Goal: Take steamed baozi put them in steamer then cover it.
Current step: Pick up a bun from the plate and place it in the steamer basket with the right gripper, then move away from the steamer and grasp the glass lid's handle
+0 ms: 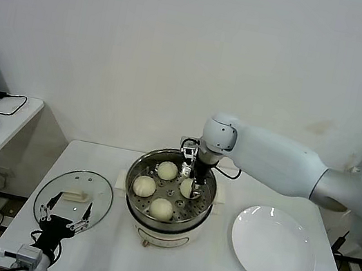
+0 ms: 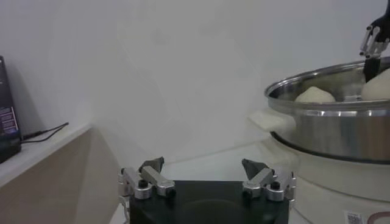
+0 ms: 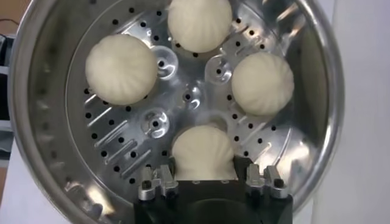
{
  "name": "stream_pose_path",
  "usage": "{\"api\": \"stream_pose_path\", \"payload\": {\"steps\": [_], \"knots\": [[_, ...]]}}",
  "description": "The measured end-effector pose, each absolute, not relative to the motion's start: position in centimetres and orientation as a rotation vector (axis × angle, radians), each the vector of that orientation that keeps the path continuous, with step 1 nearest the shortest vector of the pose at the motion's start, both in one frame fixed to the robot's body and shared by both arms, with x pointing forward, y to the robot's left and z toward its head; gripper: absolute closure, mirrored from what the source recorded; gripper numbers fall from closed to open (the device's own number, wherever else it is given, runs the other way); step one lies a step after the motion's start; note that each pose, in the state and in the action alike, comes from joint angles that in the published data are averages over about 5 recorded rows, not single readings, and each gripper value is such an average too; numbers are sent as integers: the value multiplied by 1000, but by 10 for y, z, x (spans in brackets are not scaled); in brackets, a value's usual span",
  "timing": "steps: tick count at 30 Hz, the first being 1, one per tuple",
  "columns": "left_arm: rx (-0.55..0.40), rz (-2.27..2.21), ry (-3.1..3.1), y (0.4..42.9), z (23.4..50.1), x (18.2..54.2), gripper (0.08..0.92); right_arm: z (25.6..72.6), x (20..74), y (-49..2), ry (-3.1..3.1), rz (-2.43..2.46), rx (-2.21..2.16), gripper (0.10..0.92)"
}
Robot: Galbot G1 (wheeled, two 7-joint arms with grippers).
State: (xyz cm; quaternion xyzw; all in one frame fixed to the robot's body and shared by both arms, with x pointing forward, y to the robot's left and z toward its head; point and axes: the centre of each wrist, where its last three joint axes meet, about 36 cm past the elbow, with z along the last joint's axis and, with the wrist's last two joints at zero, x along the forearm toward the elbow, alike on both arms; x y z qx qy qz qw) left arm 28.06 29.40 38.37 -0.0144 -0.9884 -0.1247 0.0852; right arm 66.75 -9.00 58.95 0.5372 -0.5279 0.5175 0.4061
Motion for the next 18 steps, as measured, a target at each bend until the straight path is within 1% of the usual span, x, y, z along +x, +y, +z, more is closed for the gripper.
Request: {"api": "stream_pose_path", "payload": {"steps": [3,5,11,18], "knots": [[-40,-372,-2948,294,384,281,177,593,667,-93,-1342,1299,1356,222],[-41,-373,-2948,295,384,281,177,597,666,-96,-1352,1294,1358,205],[-45,-375,-2943,294,384,279,177,621,662,-116,-1414,1273,1370,200],[-43,-365,-2941,291,383,276,177,651,649,-168,-1643,1203,1403,200]]}}
